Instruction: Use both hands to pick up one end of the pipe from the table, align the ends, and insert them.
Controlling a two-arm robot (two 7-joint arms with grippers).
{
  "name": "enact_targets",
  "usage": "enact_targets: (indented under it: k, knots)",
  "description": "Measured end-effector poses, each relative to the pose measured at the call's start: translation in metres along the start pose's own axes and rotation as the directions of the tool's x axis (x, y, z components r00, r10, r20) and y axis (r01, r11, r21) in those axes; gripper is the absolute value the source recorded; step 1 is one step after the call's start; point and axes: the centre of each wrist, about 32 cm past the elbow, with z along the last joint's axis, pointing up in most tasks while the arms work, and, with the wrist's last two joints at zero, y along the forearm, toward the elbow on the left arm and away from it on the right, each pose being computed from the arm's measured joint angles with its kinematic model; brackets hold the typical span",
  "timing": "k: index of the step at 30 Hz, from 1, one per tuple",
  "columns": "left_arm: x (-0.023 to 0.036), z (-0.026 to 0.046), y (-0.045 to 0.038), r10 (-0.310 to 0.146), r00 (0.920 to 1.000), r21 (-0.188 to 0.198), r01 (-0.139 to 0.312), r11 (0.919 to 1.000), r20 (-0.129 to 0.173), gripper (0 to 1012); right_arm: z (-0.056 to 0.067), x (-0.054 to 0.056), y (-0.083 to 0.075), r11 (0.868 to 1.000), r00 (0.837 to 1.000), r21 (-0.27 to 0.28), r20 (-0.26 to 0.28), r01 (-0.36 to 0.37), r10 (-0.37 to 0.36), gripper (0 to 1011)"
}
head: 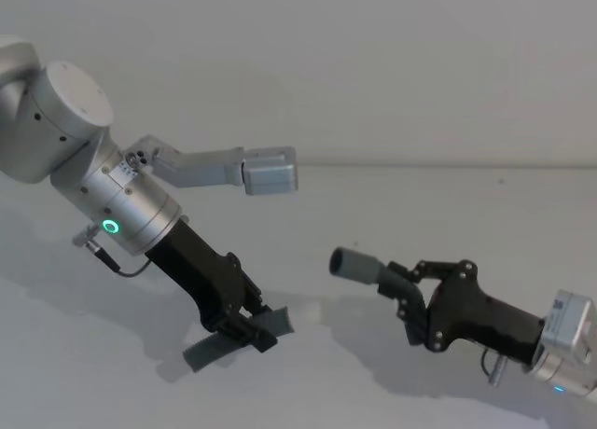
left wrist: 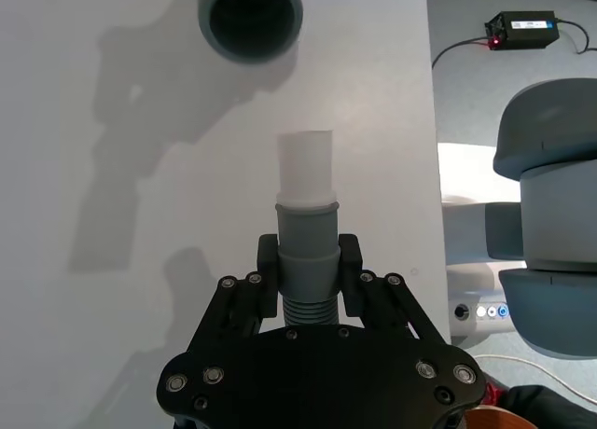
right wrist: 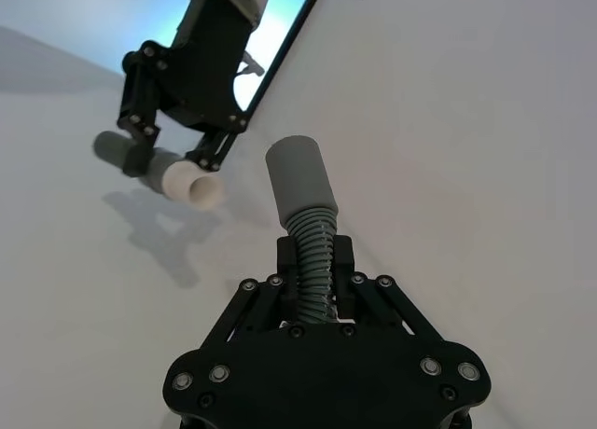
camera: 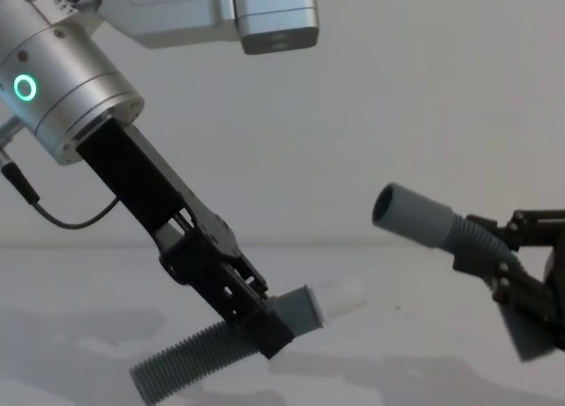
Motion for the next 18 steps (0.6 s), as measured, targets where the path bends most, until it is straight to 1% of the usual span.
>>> enact_targets:
  k: [4,5,8,9,13,14,18]
  knots:
    - [0.0001,0.0008,0.0016,0.008,1.0,0.01,-0.008,0.9999,-0.003,356,-0.005,-0.001,0.002,0.999,0.999,0.03,0.039,0.031,-0.032,190]
    - [0.0002,0.0009,0.002,0.01,0.9999,0.012,-0.01,0.9999,-0.004,356,-0.007,-0.002,0.003,0.998,0.998,0.043,0.055,0.038,-0.04,190]
    - [0.0004,0.0015,0.0033,0.014,0.9999,0.019,-0.014,0.9997,-0.006,356,-0.01,-0.002,0.004,0.997,0.996,0.06,0.077,0.048,-0.053,190]
    - [0.0004,0.0017,0.0038,0.016,0.9999,0.021,-0.016,0.9997,-0.006,356,-0.012,-0.002,0.004,0.996,0.994,0.072,0.092,0.053,-0.06,190]
    - [0.0012,0.0028,0.0063,0.023,0.9997,0.03,-0.023,0.9993,-0.009,356,-0.017,-0.002,0.005,0.993,0.989,0.103,0.133,0.057,-0.071,190]
    - [0.0013,0.0031,0.0067,0.025,0.9997,0.032,-0.024,0.9992,-0.009,356,-0.019,-0.001,0.006,0.992,0.986,0.117,0.153,0.055,-0.073,190]
    - [0.0021,0.0045,0.0096,0.033,0.9994,0.038,-0.032,0.9987,-0.01,356,-0.023,0.0,0.006,0.989,0.98,0.139,0.186,0.05,-0.075,190]
